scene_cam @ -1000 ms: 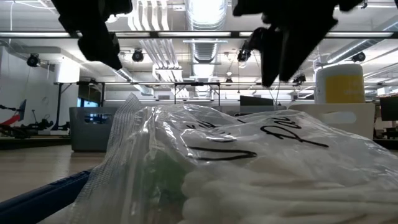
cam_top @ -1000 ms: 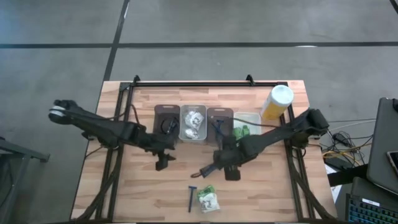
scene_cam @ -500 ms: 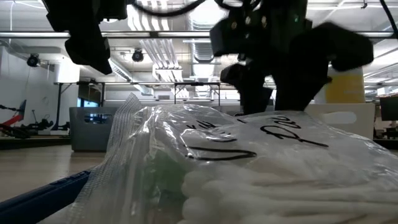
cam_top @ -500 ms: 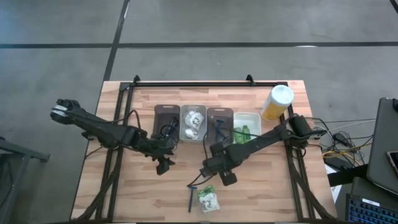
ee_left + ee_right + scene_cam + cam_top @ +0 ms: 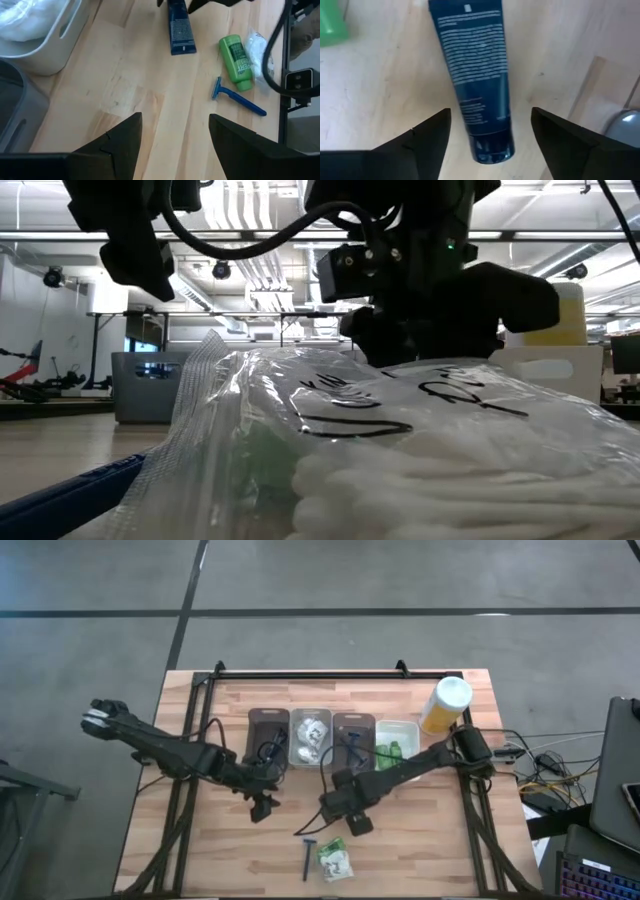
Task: Pick & Place Travel size toiletries
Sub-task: Put the blue shave cream into the left black bin
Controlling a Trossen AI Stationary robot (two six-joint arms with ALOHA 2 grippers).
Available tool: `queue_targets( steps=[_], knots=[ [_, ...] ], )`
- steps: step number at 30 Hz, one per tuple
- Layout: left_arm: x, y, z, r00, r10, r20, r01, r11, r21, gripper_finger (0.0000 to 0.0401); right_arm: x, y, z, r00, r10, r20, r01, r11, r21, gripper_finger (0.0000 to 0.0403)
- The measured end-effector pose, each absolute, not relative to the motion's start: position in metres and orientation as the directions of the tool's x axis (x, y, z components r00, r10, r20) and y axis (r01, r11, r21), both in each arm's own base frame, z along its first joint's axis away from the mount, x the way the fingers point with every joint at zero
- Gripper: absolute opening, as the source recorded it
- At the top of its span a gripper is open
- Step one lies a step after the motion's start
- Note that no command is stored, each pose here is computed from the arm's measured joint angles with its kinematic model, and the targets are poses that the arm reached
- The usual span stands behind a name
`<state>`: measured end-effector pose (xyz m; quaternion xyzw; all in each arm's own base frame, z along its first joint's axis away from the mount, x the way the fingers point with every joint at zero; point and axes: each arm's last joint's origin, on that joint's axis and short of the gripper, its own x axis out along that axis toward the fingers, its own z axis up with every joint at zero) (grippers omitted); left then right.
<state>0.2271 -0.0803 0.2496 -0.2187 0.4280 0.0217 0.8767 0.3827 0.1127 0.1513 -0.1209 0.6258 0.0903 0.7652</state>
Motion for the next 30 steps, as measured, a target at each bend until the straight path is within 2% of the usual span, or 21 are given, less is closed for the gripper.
queue_targets(
  steps=[8, 18, 23, 26, 30],
  knots=[
    [0.226, -0.083, 0.249, 0.628, -0.163, -0.761, -0.216, 0.903, -0.371, 0.0234, 0.381, 0.109, 0.147, 0.179, 0.013, -0.984, -0.314, 0.948, -0.044, 0.0191],
    [0.22, -0.093, 0.247, 0.594, -0.188, -0.782, -0.205, 0.905, -0.373, 0.0234, 0.38, 0.11, 0.147, 0.146, 0.015, -0.989, -0.297, 0.954, -0.029, 0.0122],
    [0.219, -0.094, 0.248, 0.594, -0.191, -0.782, -0.187, 0.912, -0.365, 0.0234, 0.378, 0.11, 0.163, 0.121, 0.029, -0.992, -0.219, 0.976, 0.001, 0.0118],
    [0.219, -0.096, 0.249, 0.604, -0.2, -0.771, -0.132, 0.929, -0.345, 0.0233, 0.378, 0.111, 0.186, 0.17, 0.073, -0.983, -0.156, 0.987, 0.046, 0.0118],
    [0.22, -0.104, 0.253, 0.639, -0.238, -0.732, 0.049, 0.962, -0.27, 0.0234, 0.377, 0.111, 0.226, 0.287, 0.121, -0.95, -0.081, 0.991, 0.102, 0.0128]
  ],
)
